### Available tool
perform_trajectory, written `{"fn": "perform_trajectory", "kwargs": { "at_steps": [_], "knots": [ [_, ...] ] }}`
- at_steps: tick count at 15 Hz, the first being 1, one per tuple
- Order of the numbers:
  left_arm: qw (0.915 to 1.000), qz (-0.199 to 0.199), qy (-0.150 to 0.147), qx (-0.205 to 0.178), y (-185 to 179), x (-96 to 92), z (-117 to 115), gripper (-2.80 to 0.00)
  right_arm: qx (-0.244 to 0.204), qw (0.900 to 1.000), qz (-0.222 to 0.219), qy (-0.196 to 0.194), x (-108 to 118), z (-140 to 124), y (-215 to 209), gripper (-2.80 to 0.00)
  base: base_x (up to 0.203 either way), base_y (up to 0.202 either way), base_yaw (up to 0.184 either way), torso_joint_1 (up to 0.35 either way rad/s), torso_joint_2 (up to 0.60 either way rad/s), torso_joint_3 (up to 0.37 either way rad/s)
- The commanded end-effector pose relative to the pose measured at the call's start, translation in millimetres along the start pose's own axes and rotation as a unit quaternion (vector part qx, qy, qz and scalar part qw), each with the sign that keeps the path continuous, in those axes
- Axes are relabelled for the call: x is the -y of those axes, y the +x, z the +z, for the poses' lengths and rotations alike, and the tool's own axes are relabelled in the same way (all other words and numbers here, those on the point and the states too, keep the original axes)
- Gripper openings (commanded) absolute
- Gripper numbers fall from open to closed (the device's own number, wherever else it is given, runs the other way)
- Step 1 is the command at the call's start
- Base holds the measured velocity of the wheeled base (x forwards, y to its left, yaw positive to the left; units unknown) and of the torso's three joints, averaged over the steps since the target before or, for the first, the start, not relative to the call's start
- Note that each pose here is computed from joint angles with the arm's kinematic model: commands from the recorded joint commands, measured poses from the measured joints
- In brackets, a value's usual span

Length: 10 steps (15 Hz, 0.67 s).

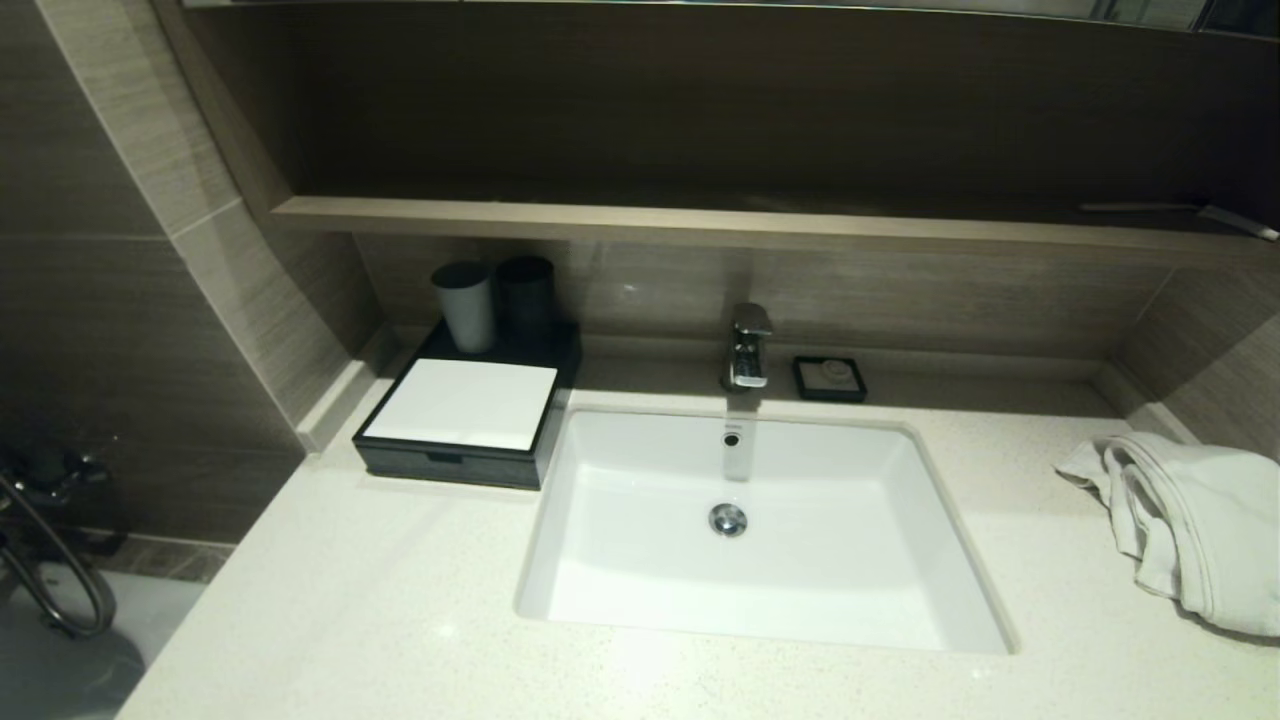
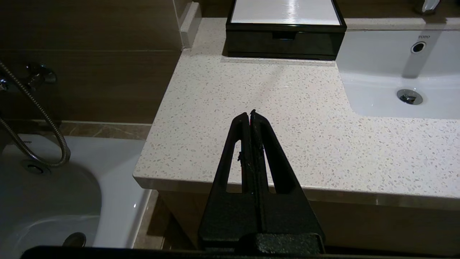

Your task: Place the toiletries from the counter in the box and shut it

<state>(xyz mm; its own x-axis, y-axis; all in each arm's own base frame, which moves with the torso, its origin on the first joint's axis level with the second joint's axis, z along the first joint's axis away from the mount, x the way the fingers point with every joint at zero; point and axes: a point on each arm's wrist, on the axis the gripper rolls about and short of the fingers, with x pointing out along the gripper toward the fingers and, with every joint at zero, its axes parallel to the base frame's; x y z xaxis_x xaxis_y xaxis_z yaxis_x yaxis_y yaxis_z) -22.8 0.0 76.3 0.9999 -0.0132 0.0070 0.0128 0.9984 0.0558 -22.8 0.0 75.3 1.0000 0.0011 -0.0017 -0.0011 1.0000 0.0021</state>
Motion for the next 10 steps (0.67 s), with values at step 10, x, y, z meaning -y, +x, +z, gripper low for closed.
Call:
{"fn": "perform_trajectory", "kwargs": {
  "at_steps": [10],
  "knots": [
    [0.9999,0.002,-0.014,0.001,0.0,-0.1,0.1,-2.8,0.0,1.0,0.0,0.0,0.0,0.0,0.0,-2.8,0.0,0.0,0.0,0.0,0.0,0.0]
  ]
}}
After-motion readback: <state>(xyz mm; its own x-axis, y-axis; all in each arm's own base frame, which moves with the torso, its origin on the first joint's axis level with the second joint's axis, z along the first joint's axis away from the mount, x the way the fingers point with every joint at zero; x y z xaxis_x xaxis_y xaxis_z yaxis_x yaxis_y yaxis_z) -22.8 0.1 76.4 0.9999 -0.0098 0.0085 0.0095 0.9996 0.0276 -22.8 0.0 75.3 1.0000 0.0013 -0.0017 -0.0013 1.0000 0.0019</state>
